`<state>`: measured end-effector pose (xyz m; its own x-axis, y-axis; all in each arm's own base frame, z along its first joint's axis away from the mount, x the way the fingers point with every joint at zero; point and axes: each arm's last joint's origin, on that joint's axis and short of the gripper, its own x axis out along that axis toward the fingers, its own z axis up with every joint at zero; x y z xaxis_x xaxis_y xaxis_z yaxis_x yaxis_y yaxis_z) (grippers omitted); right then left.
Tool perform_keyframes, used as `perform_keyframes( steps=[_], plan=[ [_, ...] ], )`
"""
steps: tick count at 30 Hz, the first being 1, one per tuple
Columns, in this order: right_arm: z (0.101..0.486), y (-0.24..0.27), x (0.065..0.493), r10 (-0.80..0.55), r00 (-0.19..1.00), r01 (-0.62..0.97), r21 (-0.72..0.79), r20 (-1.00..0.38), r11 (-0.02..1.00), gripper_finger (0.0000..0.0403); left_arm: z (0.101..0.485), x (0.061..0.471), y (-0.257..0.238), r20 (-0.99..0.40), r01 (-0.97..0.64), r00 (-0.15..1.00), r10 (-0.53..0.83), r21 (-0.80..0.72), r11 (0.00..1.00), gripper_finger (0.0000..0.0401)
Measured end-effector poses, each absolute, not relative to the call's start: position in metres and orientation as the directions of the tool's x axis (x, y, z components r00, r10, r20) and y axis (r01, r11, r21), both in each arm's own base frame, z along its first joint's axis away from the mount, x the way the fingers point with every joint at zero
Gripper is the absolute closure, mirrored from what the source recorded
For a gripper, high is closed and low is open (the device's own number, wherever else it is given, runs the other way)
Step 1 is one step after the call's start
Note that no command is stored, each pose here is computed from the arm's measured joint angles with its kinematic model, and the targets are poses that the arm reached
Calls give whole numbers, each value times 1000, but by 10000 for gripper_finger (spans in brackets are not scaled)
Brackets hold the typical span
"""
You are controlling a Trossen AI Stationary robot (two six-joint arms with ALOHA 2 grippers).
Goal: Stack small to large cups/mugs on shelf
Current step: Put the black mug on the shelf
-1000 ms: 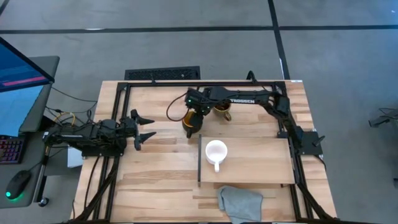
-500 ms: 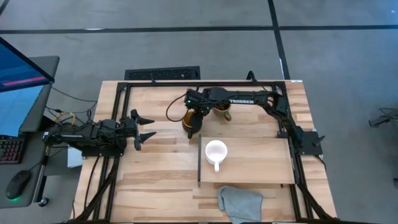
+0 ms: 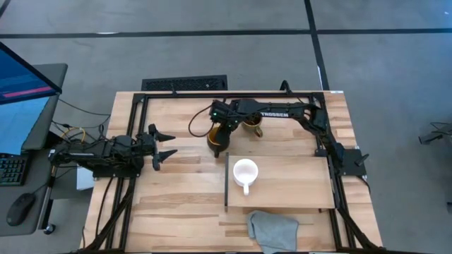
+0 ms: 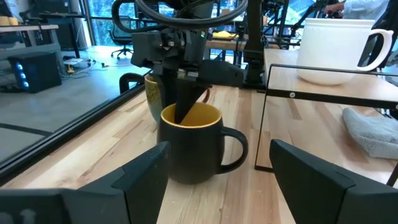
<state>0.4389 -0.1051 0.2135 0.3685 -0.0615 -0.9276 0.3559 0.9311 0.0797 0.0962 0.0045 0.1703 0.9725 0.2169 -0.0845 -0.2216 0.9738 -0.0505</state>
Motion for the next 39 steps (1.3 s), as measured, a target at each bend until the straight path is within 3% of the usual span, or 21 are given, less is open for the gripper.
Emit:
perform_keyframes(
  steps=[10, 26, 39],
  plan=[
    [213, -104, 438, -31, 367, 338, 102, -930, 936, 380, 170, 96, 5, -85, -222, 972, 218, -50, 974, 135],
    [214, -92, 439, -52, 335, 298, 53, -941, 953, 380, 170, 96, 5, -85, -223, 972, 218, -50, 974, 135],
    [281, -77, 437, -210, 298, 285, -124, -931, 950, 380, 170, 96, 5, -85, -223, 972, 218, -50, 974, 135]
  ],
)
